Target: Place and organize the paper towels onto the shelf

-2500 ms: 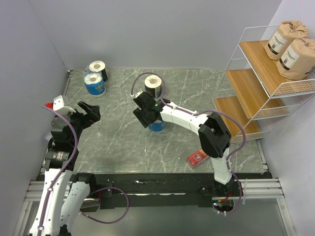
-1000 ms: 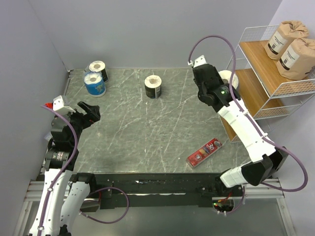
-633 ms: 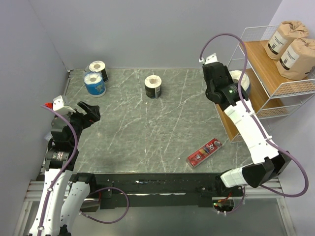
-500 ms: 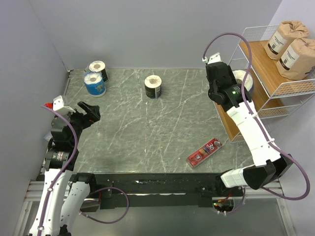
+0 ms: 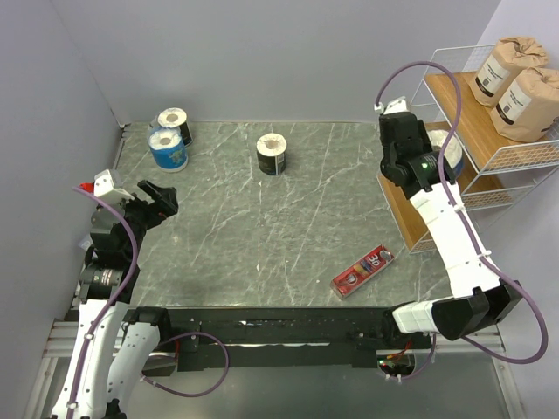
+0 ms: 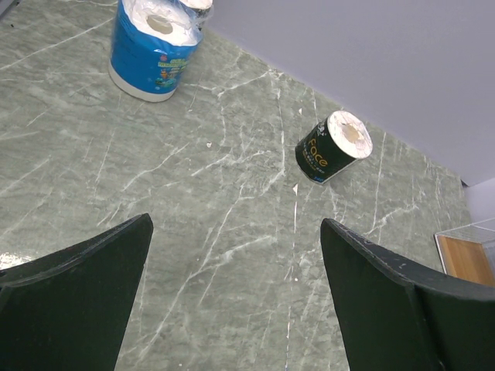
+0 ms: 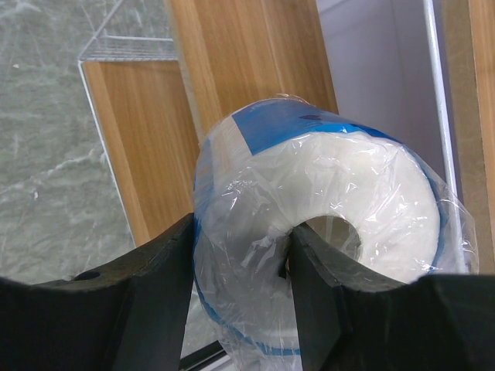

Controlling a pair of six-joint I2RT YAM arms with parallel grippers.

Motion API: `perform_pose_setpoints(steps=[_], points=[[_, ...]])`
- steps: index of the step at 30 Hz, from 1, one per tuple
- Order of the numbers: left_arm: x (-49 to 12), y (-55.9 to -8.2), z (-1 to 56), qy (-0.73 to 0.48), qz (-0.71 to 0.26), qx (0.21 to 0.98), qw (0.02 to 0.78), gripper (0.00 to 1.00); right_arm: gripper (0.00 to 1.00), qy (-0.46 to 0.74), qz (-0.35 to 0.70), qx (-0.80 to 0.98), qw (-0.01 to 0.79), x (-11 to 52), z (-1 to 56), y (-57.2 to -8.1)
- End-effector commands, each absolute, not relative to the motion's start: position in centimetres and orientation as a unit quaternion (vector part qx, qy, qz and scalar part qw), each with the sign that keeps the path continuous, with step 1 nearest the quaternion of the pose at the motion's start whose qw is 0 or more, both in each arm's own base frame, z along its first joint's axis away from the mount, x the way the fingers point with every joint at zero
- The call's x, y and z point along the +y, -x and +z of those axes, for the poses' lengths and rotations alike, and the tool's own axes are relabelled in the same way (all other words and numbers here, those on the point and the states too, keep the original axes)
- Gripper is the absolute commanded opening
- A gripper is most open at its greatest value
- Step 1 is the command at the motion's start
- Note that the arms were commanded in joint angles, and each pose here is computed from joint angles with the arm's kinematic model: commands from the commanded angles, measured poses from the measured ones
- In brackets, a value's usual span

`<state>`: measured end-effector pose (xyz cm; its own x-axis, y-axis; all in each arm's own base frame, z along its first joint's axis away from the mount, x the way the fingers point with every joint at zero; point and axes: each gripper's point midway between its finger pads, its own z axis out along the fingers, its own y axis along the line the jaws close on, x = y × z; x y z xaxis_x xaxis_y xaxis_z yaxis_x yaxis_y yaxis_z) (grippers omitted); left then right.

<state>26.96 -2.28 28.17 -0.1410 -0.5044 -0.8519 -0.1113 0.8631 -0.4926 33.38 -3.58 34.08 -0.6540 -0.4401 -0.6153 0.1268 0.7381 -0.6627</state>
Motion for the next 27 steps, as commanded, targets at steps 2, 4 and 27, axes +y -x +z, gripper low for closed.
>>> perform_pose_setpoints(steps=[2,4,27], points=[[-2.2,-26.9,29.5,0.208,-0.161,0.725,0.636,0.96,0.59,0.045,-0.368,0.818,0.440,-5.6,36.8,-32.4],[-2.2,-26.8,29.5,0.209,-0.161,0.725,0.637,0.96,0.62,0.044,-0.381,0.815,0.435,-6.0,36.9,-32.3],[-2.2,-26.8,29.7,0.209,-0.163,0.723,0.638,0.97,0.63,0.090,-0.352,0.791,0.493,-2.0,40.1,-33.6]])
